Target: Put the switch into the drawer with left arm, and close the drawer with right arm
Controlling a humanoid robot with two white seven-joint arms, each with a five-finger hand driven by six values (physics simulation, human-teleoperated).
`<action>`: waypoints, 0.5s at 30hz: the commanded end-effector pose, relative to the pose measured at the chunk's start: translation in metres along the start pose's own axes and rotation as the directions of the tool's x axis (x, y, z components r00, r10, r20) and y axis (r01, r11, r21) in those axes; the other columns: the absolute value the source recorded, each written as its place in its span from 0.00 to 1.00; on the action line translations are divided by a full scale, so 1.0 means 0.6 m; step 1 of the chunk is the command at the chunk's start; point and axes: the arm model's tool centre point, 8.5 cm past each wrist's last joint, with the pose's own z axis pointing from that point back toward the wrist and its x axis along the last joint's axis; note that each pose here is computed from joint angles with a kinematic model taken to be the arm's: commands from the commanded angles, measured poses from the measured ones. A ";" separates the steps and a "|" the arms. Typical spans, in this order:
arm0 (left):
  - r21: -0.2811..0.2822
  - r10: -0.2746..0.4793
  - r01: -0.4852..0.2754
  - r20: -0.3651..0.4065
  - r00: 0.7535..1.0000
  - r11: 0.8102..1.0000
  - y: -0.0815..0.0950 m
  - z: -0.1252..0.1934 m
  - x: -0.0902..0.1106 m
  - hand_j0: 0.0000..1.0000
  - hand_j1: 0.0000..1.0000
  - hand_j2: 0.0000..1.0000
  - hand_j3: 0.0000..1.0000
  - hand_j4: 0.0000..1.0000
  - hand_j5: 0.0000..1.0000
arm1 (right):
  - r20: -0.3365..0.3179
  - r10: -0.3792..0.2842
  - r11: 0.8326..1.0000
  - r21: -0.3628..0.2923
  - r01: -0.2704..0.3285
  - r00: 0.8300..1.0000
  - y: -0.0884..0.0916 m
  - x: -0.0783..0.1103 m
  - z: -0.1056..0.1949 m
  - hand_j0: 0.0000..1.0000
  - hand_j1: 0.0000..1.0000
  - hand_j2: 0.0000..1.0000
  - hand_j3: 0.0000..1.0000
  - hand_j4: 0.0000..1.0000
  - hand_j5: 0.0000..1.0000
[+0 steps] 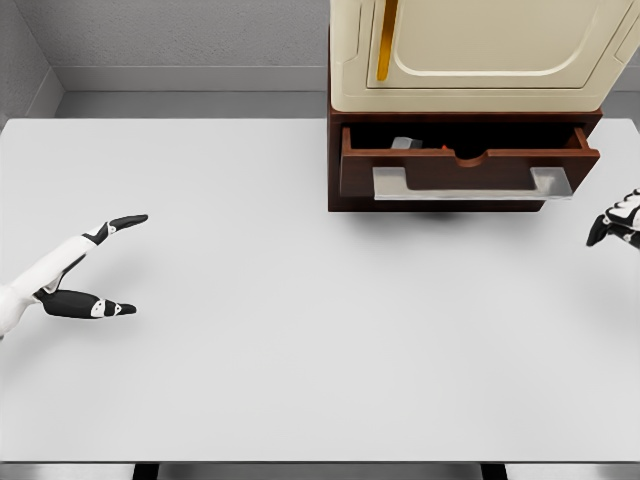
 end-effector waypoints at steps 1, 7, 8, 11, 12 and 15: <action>0.005 0.007 -0.007 0.002 1.000 1.000 0.001 0.000 0.000 1.00 1.00 1.00 1.00 1.00 1.00 | 0.015 0.010 1.000 0.001 -0.010 1.000 0.000 0.007 -0.004 0.38 0.38 0.38 0.38 0.38 0.38; 0.000 0.003 -0.003 -0.002 1.000 1.000 -0.001 0.000 0.000 1.00 1.00 1.00 1.00 1.00 1.00 | 0.090 0.035 0.999 -0.007 -0.034 0.995 0.000 0.047 -0.024 0.40 0.40 0.40 0.40 0.40 0.40; 0.000 0.003 -0.003 -0.002 1.000 1.000 -0.001 0.000 0.000 1.00 1.00 1.00 1.00 1.00 1.00 | 0.104 0.037 0.999 -0.009 -0.036 0.994 -0.001 0.054 -0.026 0.40 0.40 0.40 0.40 0.40 0.40; 0.000 0.003 -0.003 -0.002 1.000 1.000 -0.001 0.000 0.000 1.00 1.00 1.00 1.00 1.00 1.00 | 0.114 0.032 0.999 -0.002 -0.032 0.993 0.003 0.059 -0.029 0.40 0.40 0.40 0.40 0.40 0.40; -0.002 0.002 -0.002 -0.002 1.000 1.000 -0.002 0.000 -0.001 1.00 1.00 1.00 1.00 1.00 1.00 | 0.119 0.022 1.000 -0.009 -0.021 0.993 0.008 0.063 -0.031 0.41 0.41 0.41 0.41 0.41 0.41; 0.001 0.005 -0.005 0.000 1.000 1.000 -0.005 -0.002 -0.001 1.00 1.00 1.00 1.00 1.00 1.00 | 0.121 0.047 0.998 -0.038 -0.042 0.992 0.013 0.067 -0.041 0.42 0.42 0.42 0.42 0.42 0.42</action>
